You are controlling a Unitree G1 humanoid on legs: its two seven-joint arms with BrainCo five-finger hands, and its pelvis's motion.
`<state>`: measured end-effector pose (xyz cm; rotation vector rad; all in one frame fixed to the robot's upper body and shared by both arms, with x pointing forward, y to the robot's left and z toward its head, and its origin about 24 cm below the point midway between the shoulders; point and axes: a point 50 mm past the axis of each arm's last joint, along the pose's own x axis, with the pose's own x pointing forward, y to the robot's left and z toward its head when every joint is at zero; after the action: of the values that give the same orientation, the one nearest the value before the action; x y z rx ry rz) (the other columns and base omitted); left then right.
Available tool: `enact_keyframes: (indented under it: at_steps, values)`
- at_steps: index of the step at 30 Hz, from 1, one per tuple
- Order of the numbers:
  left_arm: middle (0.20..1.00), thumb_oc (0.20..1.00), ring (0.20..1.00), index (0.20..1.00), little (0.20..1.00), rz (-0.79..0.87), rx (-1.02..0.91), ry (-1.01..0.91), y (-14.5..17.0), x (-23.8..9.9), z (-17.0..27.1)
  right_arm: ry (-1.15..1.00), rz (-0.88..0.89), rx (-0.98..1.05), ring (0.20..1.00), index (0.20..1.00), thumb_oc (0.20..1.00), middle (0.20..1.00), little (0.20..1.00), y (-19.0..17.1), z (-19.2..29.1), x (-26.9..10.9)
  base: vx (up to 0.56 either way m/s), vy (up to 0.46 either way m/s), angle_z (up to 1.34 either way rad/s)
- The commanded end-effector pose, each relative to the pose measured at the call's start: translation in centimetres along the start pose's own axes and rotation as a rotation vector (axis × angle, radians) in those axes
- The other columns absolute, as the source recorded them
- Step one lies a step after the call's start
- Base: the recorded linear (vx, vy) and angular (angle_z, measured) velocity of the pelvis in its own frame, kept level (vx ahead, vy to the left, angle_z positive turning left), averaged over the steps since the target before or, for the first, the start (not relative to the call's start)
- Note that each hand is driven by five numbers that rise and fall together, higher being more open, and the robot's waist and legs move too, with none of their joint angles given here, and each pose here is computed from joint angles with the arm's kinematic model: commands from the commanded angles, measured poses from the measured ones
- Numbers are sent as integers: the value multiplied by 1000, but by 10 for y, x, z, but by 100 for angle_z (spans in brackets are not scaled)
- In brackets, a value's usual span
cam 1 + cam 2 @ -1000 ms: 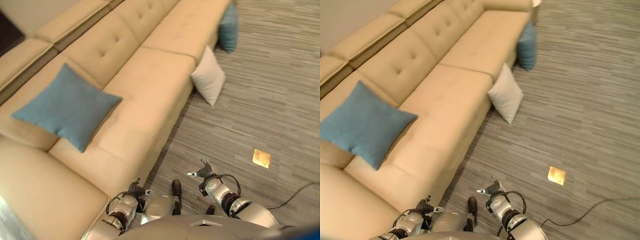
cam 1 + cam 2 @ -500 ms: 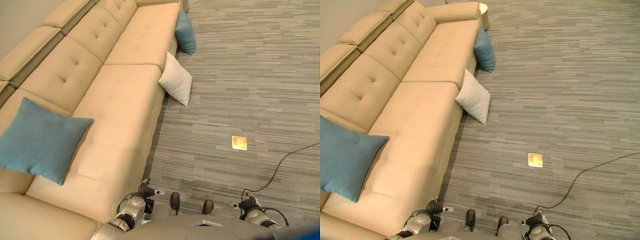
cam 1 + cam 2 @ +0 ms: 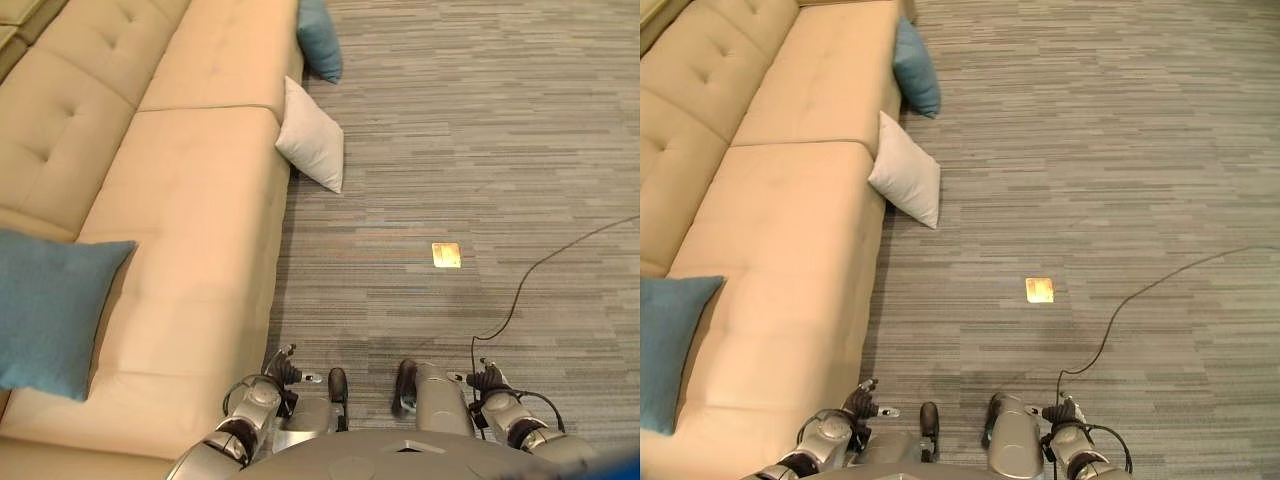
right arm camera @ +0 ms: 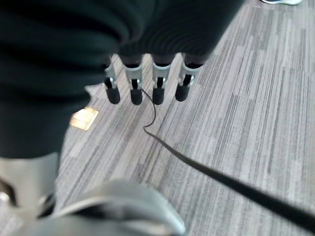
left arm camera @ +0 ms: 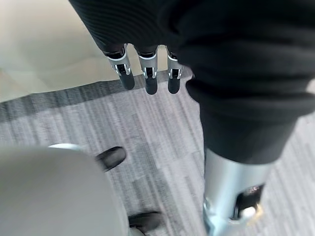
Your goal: Pick up all the scattered cushions and arrange them neatly on the sofa.
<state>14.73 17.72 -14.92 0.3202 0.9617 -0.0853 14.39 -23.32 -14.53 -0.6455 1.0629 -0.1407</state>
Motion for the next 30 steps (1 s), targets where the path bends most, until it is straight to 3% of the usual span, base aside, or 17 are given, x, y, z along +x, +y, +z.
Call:
enact_keyframes:
  at_steps: [1, 13, 21, 30]
  values:
    - [1000, 1000, 1000, 1000, 1000, -35, 22, 13, -6, 0, -3, 31, 35, -19, 1000, 1000, 1000, 1000, 1000, 6, -13, -3, 403, -266, -35]
    - [1000, 1000, 1000, 1000, 1000, -64, -26, -57, -21, 3, 22, 25, -30, 32, 1000, 1000, 1000, 1000, 1000, -8, -12, 1, 265, -228, 13]
    - [1000, 1000, 1000, 1000, 1000, -26, -48, -34, -8, 1, 10, 44, 34, -31, 1000, 1000, 1000, 1000, 1000, 14, -22, -7, 426, 76, -27]
    - [1000, 1000, 1000, 1000, 1000, -10, -12, -20, -2, 1, 6, -16, 45, -73, 1000, 1000, 1000, 1000, 1000, 10, -5, -4, 307, 56, 14]
